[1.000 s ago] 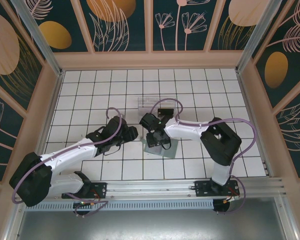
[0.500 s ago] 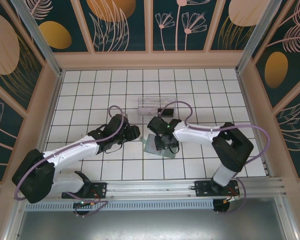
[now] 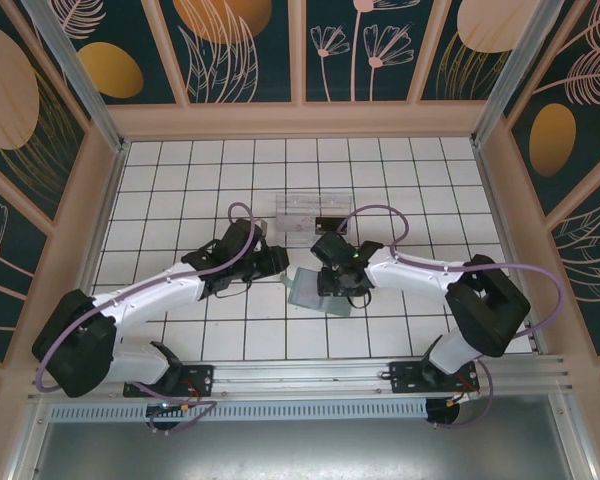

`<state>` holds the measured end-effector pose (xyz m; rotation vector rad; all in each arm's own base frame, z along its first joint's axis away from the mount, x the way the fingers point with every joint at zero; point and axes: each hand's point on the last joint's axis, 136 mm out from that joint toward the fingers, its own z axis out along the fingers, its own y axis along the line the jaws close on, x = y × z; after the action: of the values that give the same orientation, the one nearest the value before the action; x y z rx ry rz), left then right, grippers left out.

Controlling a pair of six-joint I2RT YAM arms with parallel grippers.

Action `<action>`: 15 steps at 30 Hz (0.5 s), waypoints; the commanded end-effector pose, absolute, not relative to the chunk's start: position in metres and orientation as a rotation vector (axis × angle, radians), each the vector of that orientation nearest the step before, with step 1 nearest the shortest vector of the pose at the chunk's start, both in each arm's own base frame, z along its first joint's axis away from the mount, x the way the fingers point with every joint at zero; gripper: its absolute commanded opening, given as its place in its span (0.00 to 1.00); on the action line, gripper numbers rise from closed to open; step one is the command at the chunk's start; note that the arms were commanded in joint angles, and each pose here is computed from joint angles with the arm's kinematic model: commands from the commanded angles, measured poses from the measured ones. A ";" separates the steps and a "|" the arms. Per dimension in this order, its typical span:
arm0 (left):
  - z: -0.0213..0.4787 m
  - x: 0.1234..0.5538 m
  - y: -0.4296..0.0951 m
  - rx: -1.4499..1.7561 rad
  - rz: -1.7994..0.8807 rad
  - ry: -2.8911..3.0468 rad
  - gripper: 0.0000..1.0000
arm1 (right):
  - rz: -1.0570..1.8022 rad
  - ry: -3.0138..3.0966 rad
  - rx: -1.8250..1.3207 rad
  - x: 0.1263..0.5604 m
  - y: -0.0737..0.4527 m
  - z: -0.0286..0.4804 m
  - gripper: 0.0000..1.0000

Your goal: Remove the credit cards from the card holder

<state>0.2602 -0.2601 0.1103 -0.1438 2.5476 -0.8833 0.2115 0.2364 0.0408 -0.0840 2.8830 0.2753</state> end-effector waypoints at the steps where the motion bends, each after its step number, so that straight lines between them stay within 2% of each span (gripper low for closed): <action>1: 0.113 0.262 -0.268 -0.108 -0.908 2.550 0.41 | 0.452 2.833 0.116 0.227 0.262 0.054 0.61; 8: 0.109 0.259 -0.263 -0.113 -0.894 2.556 0.41 | 0.441 2.860 0.236 0.234 0.273 0.040 0.71; 15: 0.110 0.259 -0.263 -0.104 -0.890 2.556 0.41 | 0.349 2.909 0.217 0.228 0.266 0.022 0.68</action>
<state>0.2589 -0.2620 0.1066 -0.1356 2.5645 -0.8868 0.2273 0.2681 0.0254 0.1821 2.9039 0.3872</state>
